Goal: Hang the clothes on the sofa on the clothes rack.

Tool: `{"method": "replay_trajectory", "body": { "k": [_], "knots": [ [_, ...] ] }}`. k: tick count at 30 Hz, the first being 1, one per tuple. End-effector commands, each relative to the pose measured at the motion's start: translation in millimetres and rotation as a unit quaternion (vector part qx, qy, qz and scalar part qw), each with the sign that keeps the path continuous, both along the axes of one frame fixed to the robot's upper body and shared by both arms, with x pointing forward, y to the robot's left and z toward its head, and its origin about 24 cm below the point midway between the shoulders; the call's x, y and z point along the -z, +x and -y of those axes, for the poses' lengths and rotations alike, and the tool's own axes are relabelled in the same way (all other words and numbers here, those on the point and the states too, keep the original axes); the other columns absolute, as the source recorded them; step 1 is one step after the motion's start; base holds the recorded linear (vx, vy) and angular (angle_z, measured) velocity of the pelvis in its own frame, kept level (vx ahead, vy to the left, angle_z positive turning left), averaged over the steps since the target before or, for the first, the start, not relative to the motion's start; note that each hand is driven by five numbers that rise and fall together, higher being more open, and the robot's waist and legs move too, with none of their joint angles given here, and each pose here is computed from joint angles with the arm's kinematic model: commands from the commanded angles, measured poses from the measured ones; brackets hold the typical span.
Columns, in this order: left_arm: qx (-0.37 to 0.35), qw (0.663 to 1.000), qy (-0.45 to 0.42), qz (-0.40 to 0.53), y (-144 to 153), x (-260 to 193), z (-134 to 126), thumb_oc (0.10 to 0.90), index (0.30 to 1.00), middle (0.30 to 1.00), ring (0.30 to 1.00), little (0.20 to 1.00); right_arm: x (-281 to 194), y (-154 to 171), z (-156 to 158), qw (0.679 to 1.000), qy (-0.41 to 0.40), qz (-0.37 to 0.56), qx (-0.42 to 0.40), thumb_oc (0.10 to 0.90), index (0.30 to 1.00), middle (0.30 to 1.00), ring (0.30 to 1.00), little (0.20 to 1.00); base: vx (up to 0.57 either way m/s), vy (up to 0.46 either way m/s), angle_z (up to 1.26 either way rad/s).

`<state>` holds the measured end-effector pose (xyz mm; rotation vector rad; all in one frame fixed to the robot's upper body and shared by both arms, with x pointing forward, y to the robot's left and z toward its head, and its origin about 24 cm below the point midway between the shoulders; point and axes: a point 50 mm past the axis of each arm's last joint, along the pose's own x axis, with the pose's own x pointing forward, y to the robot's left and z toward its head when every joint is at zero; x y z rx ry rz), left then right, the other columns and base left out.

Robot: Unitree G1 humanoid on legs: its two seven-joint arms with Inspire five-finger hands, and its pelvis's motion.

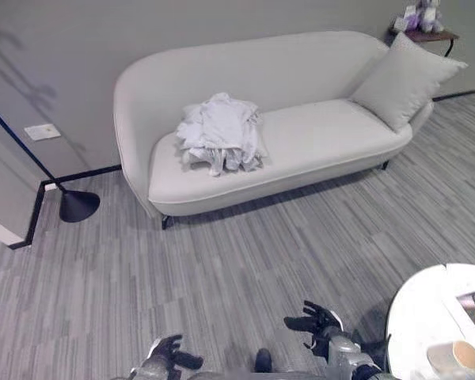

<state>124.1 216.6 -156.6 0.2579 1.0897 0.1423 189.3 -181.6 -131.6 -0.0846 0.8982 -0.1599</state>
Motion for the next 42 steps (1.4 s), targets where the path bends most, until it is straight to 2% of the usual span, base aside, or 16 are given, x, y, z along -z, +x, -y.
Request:
{"method": "replay_trajectory", "body": {
  "k": [1, 2, 7, 11, 15, 18, 22, 23, 24, 30, 31, 32, 33, 35, 36, 42],
  "knots": [
    [0.073, 0.997, 0.022, 0.008, -1.6, 1.8, 18.0, 0.8, 0.9, 0.9, 0.9, 0.9, -29.8, 37.6, 9.6, 0.992, -0.073, 0.102, -0.008, 0.8, 0.9, 0.9, 0.9, 0.9, 0.23, 0.021, -0.3],
    [0.073, 0.997, 0.022, 0.008, -1.4, 1.7, 18.0, 0.8, 0.9, 0.9, 0.9, 0.9, -29.9, 37.7, 9.6, 0.992, -0.073, 0.102, -0.008, 0.8, 0.9, 0.9, 0.9, 0.9, 0.57, 0.077, -0.13],
    [0.03, 0.998, 0.02, -0.046, -30.4, 11.1, 20.0, 0.8, 0.9, 0.9, 0.9, 0.9, -64.4, 79.5, 33.7, 0.967, -0.201, 0.152, -0.017, 0.8, 0.9, 0.9, 0.9, 0.9, 0.6, 0.094, -0.01],
    [-0.05, 0.993, 0.034, -0.102, -69.2, 14.1, -6.5, 0.8, 0.9, 0.9, 0.9, 0.9, -83.2, 98.5, 31.9, 0.957, -0.22, 0.188, -0.025, 0.8, 0.9, 0.9, 0.9, 0.9, 0.61, 0.132, -0.51],
    [-0.079, 0.986, 0.039, -0.139, -93.6, 14.1, -18.6, 0.8, 0.9, 0.9, 0.9, 0.9, -89.1, 102.5, 33.1, 0.955, -0.217, 0.201, -0.018, 0.8, 0.9, 0.9, 0.9, 0.9, 0.5, 0.187, -0.37],
    [-0.042, 0.989, 0.062, -0.131, -86.3, 11.8, -24.9, 0.8, 0.9, 0.9, 0.9, 0.9, -104.6, 112.1, 37.8, 0.945, -0.225, 0.236, 0.001, 0.8, 0.9, 0.9, 0.9, 0.9, 0.38, 0.22, -0.06],
    [-0.042, 0.989, 0.062, -0.131, -86.2, 11.9, -24.6, 0.8, 0.9, 0.9, 0.9, 0.9, -104.8, 112.1, 38.0, 0.945, -0.226, 0.236, 0.002, 0.8, 0.9, 0.9, 0.9, 0.9, 0.19, 0.033, 0.43],
    [0.059, 0.991, 0.099, -0.067, -42.3, 3.9, -27.2, 0.8, 0.9, 0.9, 0.9, 0.9, -146.6, 130.4, 46.3, 0.904, -0.284, 0.32, -0.01, 0.8, 0.9, 0.9, 0.9, 0.9, 0.8, -0.019, 0.31],
    [0.068, 0.992, 0.096, -0.043, -29.4, 1.6, -23.3, 0.8, 0.9, 0.9, 0.9, 0.9, -155.5, 130.3, 54.2, 0.893, -0.302, 0.334, -0.002, 0.8, 0.9, 0.9, 0.9, 0.9, 0.79, -0.018, 0.59],
    [0.069, 0.992, 0.096, -0.043, -29.2, 1.6, -23.0, 0.8, 0.9, 0.9, 0.9, 0.9, -155.6, 130.0, 54.6, 0.893, -0.302, 0.334, -0.002, 0.8, 0.9, 0.9, 0.9, 0.9, 0.1, -0.055, 0.55],
    [0.156, 0.983, 0.089, 0.039, 25.3, -10.8, 3.7, 0.8, 0.9, 0.9, 0.9, 0.9, -191.9, 126.6, 86.4, 0.844, -0.366, 0.387, 0.061, 0.8, 0.9, 0.9, 0.9, 0.9, 0.63, -0.419, 0.19],
    [0.167, 0.98, 0.105, 0.027, 20.3, -8.3, 4.6, 0.8, 0.9, 0.9, 0.9, 0.9, -200.9, 125.5, 93.8, 0.829, -0.379, 0.404, 0.084, 0.8, 0.9, 0.9, 0.9, 0.9, 0.85, -0.525, 1.2],
    [0.124, 0.989, 0.079, 0.029, 14.1, -4.9, 12.4, 0.8, 0.9, 0.9, 0.9, 0.9, -205.0, 123.1, 93.7, 0.822, -0.379, 0.416, 0.09, 0.8, 0.9, 0.9, 0.9, 0.9, 0.48, -0.298, 2.21],
    [0.112, 0.991, 0.069, 0.031, 11.1, -3.9, 14.6, 0.8, 0.9, 0.9, 0.9, 0.9, -206.3, 121.7, 98.0, 0.817, -0.387, 0.416, 0.098, 0.8, 0.9, 0.9, 0.9, 0.9, 0.23, -0.157, 2.5],
    [0.1, 0.993, 0.054, 0.009, -2.2, 1.3, 17.0, 0.8, 0.9, 0.9, 0.9, 0.9, -203.1, 119.3, 105.5, 0.817, -0.396, 0.403, 0.115, 0.8, 0.9, 0.9, 0.9, 0.9, 0.15, -0.155, 1.03],
    [0.023, 0.997, 0.057, -0.055, -36.1, 9.5, 2.7, 0.8, 0.9, 0.9, 0.9, 0.9, -181.7, 116.5, 118.4, 0.854, -0.347, 0.353, 0.16, 0.8, 0.9, 0.9, 0.9, 0.9, 0.1, -0.111, 0.51]
  ]
}}
